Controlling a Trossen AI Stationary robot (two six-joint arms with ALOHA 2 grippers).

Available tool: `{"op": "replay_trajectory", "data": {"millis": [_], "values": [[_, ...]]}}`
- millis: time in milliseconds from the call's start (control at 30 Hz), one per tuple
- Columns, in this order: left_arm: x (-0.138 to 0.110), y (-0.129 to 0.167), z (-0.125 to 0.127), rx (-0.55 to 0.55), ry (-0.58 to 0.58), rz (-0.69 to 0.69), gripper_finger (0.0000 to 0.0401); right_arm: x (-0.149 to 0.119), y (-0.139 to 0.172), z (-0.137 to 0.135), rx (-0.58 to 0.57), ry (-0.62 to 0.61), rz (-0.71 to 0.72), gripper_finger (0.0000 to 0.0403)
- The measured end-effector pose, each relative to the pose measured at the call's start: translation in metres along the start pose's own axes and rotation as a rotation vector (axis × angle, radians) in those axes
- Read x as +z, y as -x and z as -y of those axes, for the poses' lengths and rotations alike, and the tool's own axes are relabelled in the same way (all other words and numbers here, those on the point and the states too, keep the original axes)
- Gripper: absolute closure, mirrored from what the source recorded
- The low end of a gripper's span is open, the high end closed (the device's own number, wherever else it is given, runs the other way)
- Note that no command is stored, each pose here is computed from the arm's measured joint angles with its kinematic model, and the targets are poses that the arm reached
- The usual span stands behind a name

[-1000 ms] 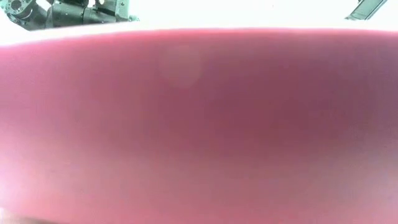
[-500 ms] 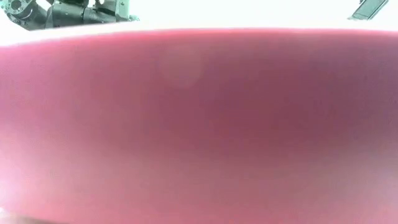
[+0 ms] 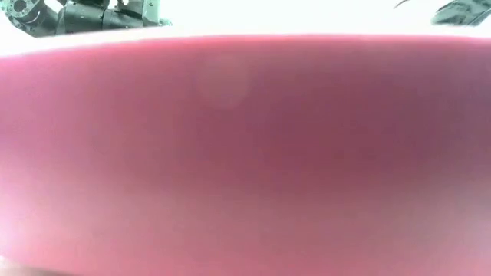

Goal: Place and stack plates onto a shelf
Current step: Stack the blue plate on top of the light orange plate on the shelf

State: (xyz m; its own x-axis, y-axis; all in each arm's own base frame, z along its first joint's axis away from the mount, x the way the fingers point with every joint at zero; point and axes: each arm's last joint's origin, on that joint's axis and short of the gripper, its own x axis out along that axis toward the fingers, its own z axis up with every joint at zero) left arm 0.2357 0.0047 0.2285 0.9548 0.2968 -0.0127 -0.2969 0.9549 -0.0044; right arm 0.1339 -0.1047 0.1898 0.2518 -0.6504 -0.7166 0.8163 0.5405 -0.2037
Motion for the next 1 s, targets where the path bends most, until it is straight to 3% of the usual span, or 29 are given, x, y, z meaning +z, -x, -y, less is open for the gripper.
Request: {"op": "replay_trajectory", "data": {"millis": [267, 500, 700, 1000], "values": [[0.0, 0.0, 0.0, 0.001, -0.001, 0.0, 0.0396, 0.022, 0.034, 0.011, 0.038, -0.06, 0.351, 0.0402], [0.0, 0.0, -0.001, 0.003, -0.006, 0.0, 0.0396, 0.054, 0.059, 0.01, 0.07, -0.02, 0.503, 0.0402], [0.0, -0.001, -0.003, 0.014, -0.006, 0.0, 0.0396, 0.085, 0.072, -0.003, 0.219, 0.044, 0.62, 0.0403], [0.0, -0.001, -0.003, 0.014, -0.01, 0.0, 0.0396, 0.116, 0.064, -0.042, 0.455, 0.161, 0.733, 0.0403]]}}
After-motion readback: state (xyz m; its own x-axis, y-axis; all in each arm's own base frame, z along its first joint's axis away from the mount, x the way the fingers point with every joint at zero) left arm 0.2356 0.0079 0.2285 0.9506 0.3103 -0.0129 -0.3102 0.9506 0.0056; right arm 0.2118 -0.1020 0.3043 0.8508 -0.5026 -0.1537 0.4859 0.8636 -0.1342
